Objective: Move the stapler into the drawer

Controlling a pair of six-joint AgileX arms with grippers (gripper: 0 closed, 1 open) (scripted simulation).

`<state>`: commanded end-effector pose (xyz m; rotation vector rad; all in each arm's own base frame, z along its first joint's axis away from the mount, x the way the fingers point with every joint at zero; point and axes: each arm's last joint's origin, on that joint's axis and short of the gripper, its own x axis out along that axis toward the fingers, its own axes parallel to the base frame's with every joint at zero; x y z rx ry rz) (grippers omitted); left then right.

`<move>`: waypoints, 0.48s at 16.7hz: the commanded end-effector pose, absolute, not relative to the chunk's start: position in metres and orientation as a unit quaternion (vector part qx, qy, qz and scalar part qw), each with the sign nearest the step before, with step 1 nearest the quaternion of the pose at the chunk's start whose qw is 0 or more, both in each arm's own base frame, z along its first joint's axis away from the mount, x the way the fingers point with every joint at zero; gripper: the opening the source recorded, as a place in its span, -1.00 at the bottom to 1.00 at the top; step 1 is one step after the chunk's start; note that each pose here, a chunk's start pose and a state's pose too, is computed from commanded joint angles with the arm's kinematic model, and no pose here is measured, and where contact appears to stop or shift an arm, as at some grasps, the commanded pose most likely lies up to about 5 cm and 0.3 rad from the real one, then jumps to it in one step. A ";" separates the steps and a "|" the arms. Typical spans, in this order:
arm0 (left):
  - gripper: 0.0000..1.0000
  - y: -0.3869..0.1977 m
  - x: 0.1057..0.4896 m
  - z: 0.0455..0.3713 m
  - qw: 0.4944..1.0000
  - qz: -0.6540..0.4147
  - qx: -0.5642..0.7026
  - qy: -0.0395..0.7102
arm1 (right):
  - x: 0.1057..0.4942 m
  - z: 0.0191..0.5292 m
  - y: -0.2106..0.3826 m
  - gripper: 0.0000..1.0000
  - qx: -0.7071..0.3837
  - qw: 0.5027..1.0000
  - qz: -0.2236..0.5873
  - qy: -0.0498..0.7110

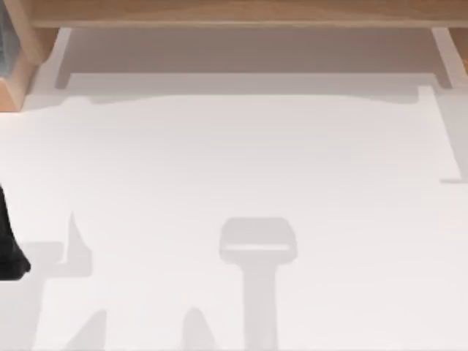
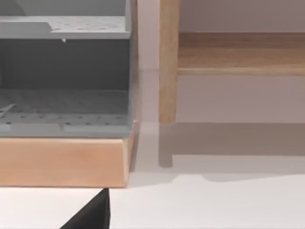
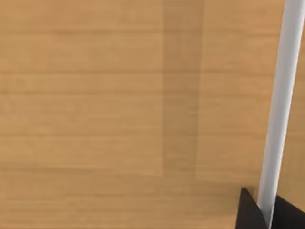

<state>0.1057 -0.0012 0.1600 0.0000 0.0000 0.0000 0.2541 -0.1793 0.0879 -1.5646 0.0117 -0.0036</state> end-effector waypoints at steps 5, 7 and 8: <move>1.00 -0.001 0.106 0.160 1.000 0.000 0.000 0.000 | 0.293 0.088 -0.181 -1.00 -0.705 0.709 -0.002 0.006; 1.00 -0.001 0.106 0.160 1.000 0.000 0.000 0.000 | 0.307 0.088 -0.180 -1.00 -0.705 0.709 -0.003 0.006; 1.00 -0.001 0.106 0.160 1.000 0.000 0.000 0.000 | 0.311 0.088 -0.180 -1.00 -0.705 0.709 -0.003 0.006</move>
